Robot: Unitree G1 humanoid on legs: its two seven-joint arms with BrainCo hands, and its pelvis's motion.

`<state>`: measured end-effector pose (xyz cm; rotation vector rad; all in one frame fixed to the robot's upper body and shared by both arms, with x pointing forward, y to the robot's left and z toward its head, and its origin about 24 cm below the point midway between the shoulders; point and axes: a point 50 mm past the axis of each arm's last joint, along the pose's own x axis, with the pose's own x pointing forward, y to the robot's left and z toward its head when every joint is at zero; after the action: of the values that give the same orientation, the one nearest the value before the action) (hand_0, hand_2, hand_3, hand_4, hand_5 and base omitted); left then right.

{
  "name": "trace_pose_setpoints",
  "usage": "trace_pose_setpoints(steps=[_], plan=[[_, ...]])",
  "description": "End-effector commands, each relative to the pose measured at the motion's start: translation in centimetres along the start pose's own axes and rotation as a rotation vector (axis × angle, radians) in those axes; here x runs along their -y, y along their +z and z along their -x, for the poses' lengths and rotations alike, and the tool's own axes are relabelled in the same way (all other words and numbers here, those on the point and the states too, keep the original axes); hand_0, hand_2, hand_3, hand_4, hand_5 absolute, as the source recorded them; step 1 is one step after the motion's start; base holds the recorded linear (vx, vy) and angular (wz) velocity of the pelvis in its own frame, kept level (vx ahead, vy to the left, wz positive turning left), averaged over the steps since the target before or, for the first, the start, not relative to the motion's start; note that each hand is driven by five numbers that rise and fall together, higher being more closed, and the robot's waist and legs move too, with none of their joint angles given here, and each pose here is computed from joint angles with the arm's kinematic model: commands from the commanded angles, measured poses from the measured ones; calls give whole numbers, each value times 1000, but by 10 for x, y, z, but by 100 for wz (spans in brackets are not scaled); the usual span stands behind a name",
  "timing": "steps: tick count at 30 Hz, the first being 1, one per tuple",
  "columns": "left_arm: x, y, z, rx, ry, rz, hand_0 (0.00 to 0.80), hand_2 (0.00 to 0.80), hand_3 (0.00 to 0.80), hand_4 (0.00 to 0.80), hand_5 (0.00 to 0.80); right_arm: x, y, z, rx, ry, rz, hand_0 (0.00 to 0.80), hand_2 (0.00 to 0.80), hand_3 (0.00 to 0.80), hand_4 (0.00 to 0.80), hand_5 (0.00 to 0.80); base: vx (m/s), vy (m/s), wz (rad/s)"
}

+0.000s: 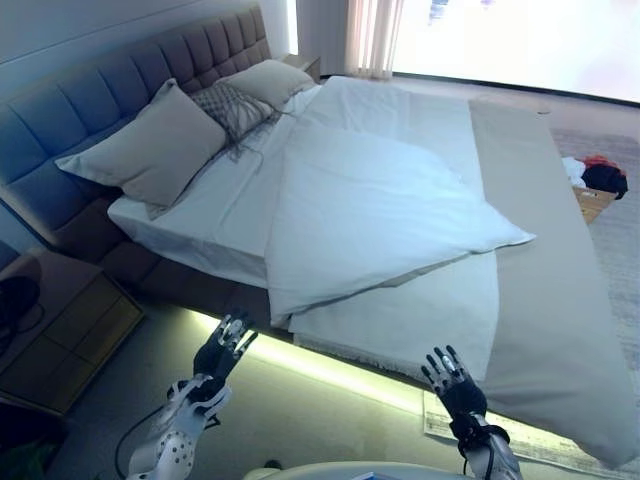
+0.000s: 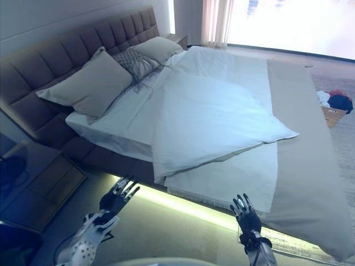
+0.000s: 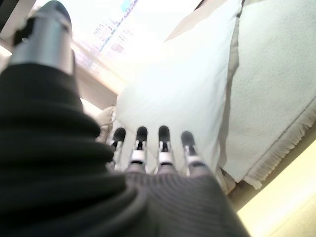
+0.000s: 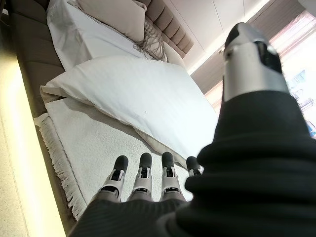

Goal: Make the bed neatly

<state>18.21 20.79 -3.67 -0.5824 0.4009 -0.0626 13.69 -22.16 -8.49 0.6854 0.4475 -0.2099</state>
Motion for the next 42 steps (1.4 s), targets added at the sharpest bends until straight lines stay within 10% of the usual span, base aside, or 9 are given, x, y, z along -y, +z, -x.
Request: trace_pose_setpoints(steps=[1, 42], plan=[[9, 25, -8, 86, -73, -73, 0, 0, 0, 0, 0, -21, 20, -11, 107, 83, -5, 0, 0, 0, 0, 0, 0, 0, 0], [7, 12, 8, 75, -99, -1, 0, 0, 0, 0, 0, -3, 28, 4, 33, 86, 42, 0, 0, 0, 0, 0, 17, 15, -1]])
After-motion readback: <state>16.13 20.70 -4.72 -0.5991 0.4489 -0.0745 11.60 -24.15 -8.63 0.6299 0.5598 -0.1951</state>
